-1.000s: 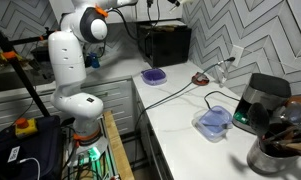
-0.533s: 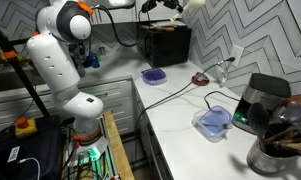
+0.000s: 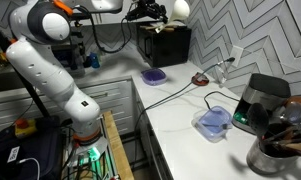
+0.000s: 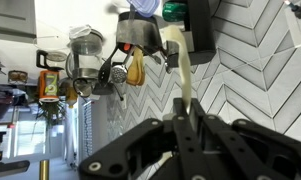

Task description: Pick the white utensil and put it in the metal utensil holding bucket

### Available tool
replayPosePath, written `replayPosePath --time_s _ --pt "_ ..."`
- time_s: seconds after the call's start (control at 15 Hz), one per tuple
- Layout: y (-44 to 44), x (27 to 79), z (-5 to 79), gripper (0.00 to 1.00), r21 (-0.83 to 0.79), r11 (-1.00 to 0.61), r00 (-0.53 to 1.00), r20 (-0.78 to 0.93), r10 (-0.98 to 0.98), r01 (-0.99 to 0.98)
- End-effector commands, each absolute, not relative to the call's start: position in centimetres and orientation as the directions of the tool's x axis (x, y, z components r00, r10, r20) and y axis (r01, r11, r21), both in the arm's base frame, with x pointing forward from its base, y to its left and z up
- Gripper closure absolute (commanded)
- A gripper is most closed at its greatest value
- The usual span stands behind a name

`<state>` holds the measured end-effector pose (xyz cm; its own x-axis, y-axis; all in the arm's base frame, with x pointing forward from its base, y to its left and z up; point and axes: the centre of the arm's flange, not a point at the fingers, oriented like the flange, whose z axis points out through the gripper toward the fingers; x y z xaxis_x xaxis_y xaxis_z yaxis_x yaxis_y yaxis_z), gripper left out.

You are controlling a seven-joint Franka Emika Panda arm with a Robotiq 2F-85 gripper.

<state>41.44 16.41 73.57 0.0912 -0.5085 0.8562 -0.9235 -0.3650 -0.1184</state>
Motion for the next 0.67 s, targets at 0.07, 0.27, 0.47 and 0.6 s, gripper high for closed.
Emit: replayPosePath --time_s 0.07,0.27,0.47,0.6 --pt "13.6 42.8 74.1 0.98 -0.083 -0.2 -0.005 0.932 -0.363 -0.976" --pt "9.0 43.6 73.0 0.98 -0.054 -0.094 -0.03 0.969 -0.245 -0.994" --pt "3.6 44.4 71.2 0.98 0.019 -0.025 0.022 0.992 -0.124 -1.0" --pt "0.4 43.9 69.7 0.98 0.077 0.032 0.075 0.996 -0.051 -0.997"
